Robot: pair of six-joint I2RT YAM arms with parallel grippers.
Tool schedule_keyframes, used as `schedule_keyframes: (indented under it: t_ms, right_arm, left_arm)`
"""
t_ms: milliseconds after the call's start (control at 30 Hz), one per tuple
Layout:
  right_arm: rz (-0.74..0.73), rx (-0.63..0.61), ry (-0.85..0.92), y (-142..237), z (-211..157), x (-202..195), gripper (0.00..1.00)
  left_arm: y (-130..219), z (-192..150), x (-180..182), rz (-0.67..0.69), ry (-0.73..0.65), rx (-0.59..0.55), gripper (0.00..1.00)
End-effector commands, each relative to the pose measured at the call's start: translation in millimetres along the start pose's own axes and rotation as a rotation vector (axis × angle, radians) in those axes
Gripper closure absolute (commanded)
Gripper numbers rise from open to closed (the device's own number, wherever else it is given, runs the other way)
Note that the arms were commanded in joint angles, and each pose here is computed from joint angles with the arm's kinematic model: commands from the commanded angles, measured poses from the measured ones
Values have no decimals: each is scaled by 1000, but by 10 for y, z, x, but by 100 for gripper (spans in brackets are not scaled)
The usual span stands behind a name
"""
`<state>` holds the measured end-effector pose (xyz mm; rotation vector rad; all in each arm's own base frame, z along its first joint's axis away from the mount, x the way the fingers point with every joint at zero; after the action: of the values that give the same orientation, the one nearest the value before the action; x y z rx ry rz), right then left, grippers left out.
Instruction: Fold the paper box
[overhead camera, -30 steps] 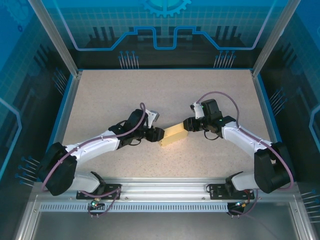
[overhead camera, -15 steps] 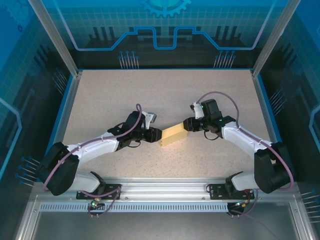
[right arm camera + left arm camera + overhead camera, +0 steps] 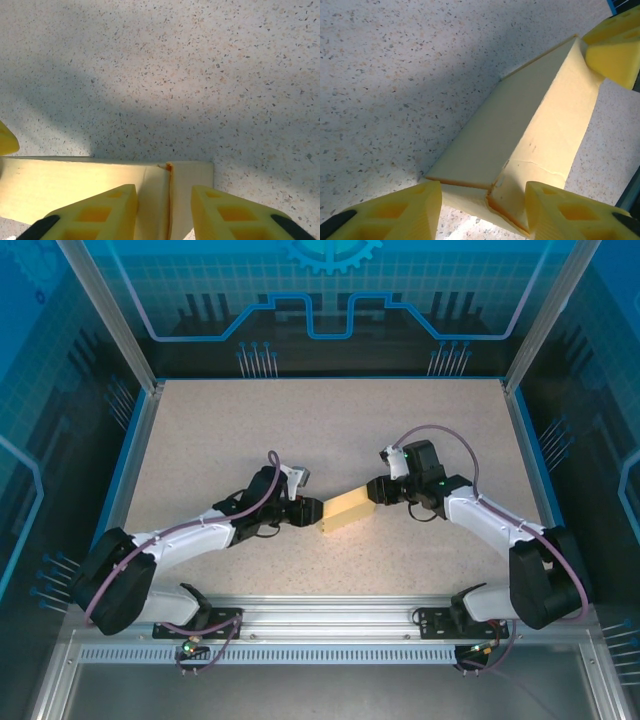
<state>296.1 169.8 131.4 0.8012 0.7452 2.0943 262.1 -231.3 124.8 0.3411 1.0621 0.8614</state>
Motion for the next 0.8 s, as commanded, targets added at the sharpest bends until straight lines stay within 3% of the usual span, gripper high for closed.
schedule_keyframes:
  t_ms: [0,200,333,500,767]
  right_arm:
    - [7,129,-29,-22,-248,-10,62]
    - [21,65,-11,91,9,60,54]
    - [28,38,9,191,127,110,49]
    - [40,61,35,205,121,130,47]
    - [118,135,36,34,23,183,47]
  left_arm:
    - [71,97,-22,48,-27,-10,45]
    - [191,297,-169,24,-31,-92,35]
    - [278,257,-159,23,3,-101,31]
    - [342,59,-16,32,102,-87,32]
    - [280,-215,-9,-15,207,-3,41]
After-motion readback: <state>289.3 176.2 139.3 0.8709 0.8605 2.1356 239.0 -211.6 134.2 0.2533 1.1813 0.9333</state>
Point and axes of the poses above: each hand's point on the last joint's axis, 136 mm out from that joint toward the fingers, its own y axis back along the fingers, its own x axis along the line the jaws close on, z = x × y, the point moved 3 cm from there along y, back along the fingers, and after that the axes turned 10 degrees about y, right-handed, at the moved point
